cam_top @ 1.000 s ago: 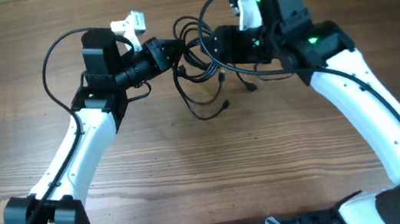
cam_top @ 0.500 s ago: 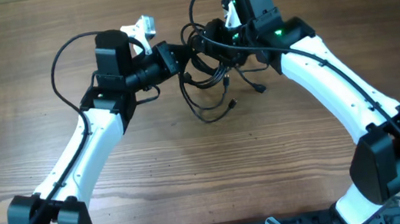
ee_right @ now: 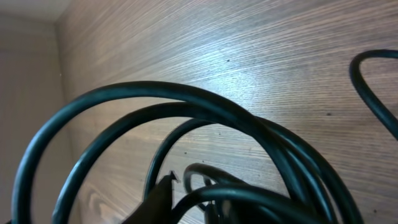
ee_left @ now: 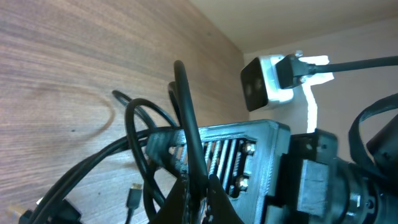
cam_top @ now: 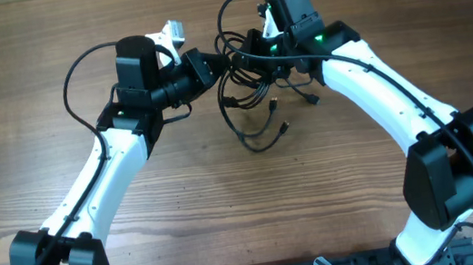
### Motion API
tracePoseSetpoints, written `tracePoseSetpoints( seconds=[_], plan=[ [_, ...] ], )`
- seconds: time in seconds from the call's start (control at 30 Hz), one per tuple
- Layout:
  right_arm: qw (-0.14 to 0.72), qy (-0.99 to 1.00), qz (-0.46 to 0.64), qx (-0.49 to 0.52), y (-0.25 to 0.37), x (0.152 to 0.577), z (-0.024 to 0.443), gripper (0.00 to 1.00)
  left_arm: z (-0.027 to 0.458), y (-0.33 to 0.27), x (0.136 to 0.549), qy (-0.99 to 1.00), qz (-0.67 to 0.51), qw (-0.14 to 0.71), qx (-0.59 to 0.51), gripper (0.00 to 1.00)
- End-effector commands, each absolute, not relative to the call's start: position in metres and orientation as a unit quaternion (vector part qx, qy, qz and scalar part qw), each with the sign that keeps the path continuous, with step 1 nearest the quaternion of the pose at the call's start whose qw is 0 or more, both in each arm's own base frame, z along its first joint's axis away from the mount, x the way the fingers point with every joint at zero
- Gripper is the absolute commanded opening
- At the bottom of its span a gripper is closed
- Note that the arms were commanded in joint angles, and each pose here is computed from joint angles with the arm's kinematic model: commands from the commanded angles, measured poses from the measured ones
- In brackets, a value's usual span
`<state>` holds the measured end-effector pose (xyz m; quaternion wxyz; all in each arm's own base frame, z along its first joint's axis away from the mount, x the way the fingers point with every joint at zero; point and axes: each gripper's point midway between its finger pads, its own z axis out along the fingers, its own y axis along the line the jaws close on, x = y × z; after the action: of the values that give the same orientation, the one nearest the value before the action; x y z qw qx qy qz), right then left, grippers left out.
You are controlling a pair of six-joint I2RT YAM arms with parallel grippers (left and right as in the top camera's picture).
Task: Untangle cables
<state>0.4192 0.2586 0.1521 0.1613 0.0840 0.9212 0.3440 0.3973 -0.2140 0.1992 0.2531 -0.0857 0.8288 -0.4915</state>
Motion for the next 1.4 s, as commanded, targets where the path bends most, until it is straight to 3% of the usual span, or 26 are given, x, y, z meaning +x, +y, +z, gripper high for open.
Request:
tracePoseSetpoints(
  seconds=[0.0,0.07,0.37,0.67,0.8,0.9,1.0,1.17,1.37],
  plan=[
    [0.161,0.915,0.367,0.037,0.248,0.423,0.157,0.1,0.197,-0.209,0.394,0.839,-0.475,0.246,-0.103,0.04],
    [0.17,0.907,0.384,0.017,0.243,0.421,0.172,0.04,0.177,-0.196,0.394,0.858,-0.432,0.239,-0.141,0.04],
    [0.266,0.866,0.423,-0.028,0.217,0.394,0.281,0.04,0.122,-0.144,0.383,0.904,-0.274,0.225,-0.238,0.04],
    [0.367,0.841,0.397,0.026,0.138,0.372,0.353,0.04,0.114,-0.136,0.38,0.91,-0.249,0.223,-0.247,0.04],
    [0.359,0.85,0.385,0.036,0.127,0.367,0.347,0.06,0.115,-0.136,0.38,0.909,-0.25,0.224,-0.247,0.04],
    [0.323,0.866,0.38,0.032,0.135,0.366,0.325,0.24,0.117,-0.142,0.379,0.908,-0.266,0.218,-0.239,0.04],
    [0.287,0.878,0.381,0.022,0.151,0.369,0.304,0.32,0.13,-0.162,0.381,0.906,-0.314,0.223,-0.175,0.04],
    [0.231,0.895,0.381,-0.027,0.194,0.37,0.263,0.33,0.187,-0.208,0.387,0.85,-0.458,0.254,-0.056,0.04],
    [0.214,0.902,0.369,-0.072,0.215,0.374,0.237,0.33,0.189,-0.211,0.386,0.836,-0.49,0.197,-0.149,0.04]
  ],
)
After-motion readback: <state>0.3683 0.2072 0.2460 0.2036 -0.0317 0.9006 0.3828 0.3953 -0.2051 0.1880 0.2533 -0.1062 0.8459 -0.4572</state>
